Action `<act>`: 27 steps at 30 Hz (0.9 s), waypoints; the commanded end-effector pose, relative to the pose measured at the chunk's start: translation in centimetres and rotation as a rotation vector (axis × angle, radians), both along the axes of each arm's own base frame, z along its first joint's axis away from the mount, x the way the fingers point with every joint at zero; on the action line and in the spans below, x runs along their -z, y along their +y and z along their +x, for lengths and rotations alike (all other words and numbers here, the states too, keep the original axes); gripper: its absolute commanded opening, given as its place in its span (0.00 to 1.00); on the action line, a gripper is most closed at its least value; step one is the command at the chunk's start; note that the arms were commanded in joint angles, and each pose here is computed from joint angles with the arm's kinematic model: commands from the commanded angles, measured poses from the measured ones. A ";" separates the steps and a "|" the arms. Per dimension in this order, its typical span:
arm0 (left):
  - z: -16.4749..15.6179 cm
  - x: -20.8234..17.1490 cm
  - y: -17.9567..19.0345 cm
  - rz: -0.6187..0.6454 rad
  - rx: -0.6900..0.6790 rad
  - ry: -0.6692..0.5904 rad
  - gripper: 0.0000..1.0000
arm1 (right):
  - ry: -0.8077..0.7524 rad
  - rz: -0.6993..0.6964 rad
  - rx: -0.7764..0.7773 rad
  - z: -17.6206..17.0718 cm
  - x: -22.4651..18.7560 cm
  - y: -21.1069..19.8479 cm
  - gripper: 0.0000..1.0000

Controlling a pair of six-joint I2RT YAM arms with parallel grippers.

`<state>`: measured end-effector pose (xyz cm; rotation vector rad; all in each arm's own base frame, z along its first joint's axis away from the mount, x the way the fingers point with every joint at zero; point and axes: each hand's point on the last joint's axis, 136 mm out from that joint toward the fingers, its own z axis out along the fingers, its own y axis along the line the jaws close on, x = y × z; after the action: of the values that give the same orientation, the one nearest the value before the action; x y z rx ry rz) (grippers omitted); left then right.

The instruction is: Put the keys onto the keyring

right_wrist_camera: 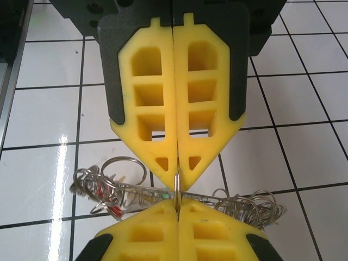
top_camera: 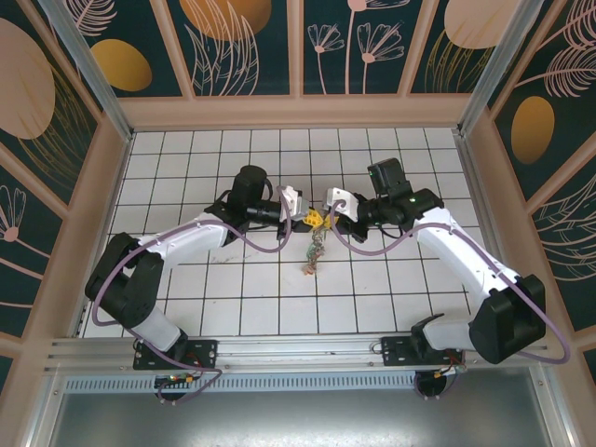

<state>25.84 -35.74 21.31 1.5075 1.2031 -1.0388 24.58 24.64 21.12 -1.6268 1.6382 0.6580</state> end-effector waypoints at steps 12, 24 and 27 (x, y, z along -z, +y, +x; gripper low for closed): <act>-1.9 -5.3 0.6 -0.289 0.019 0.028 0.00 | -0.022 0.201 -0.037 -1.6 -2.6 -0.4 0.24; -2.3 -5.7 0.7 -0.328 0.045 0.014 0.00 | 0.039 0.250 -0.067 -1.5 -2.7 0.4 0.00; -2.4 -5.6 0.6 -0.326 0.061 0.001 0.00 | 0.076 0.245 -0.078 -1.4 -2.4 0.6 0.00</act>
<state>24.24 -35.18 25.73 1.2702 1.0426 -1.2138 23.31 24.76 22.74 -1.5062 1.5220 0.8578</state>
